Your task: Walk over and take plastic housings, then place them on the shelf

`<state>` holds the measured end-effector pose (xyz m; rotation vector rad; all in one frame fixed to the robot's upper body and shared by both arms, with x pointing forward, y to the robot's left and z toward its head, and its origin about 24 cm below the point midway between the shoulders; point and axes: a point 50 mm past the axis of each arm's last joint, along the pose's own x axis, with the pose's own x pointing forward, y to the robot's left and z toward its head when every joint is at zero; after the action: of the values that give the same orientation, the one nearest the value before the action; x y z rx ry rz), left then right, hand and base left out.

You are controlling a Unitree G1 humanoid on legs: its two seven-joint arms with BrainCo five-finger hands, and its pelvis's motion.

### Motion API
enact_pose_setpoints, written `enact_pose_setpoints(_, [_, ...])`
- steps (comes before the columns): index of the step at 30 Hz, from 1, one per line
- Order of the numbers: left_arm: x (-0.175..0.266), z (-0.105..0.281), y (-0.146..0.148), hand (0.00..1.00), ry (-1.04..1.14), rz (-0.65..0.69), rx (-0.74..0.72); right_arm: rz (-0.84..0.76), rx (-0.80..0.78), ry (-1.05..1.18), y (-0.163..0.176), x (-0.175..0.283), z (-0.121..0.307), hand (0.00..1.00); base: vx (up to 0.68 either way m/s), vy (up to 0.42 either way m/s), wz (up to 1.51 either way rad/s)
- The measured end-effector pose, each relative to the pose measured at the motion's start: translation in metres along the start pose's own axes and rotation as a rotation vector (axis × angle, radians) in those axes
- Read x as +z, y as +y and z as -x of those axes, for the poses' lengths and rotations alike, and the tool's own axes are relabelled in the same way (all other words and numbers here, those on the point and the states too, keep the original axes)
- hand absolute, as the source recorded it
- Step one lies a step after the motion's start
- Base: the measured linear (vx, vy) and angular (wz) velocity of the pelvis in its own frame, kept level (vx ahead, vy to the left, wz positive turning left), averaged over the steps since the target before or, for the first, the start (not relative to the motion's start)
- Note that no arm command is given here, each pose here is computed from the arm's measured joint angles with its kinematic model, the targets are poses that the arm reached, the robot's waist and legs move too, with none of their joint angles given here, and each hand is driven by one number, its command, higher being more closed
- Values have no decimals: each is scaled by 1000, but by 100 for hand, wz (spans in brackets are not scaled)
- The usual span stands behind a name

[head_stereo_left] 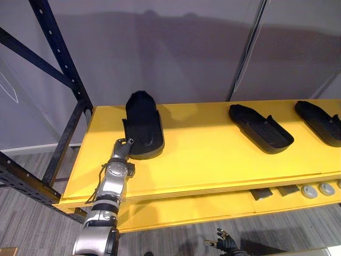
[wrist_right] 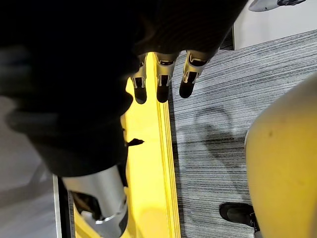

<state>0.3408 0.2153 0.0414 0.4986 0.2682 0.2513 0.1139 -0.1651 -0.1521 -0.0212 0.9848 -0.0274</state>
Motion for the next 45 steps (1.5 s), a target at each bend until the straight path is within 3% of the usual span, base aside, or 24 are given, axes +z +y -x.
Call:
enact_pose_setpoints(15, [13,3,-1,0,-55,28,13,-5,3,4,2,-1,0,0,-45,6,-2])
enact_pose_setpoints(24, [48,48,-4,0,-284,197,113,-24,3,14,2,-4,1,0,3,1,5])
enact_pose_setpoints(28, [87,90,-6,0,-538,221,141,-26,-1,3,1,-4,3,0,-32,18,-3])
enact_pose_setpoints(29, [96,103,-9,100,-610,234,130,-27,-4,0,1,-6,4,0,-52,28,-6])
enact_pose_setpoints(34, [94,137,-25,100,-699,297,53,-23,-11,-6,0,-7,6,0,-40,10,-4])
enact_pose_setpoints(45, [44,159,-55,100,-518,326,-123,-21,-39,-14,-1,-11,9,0,-35,-5,1])
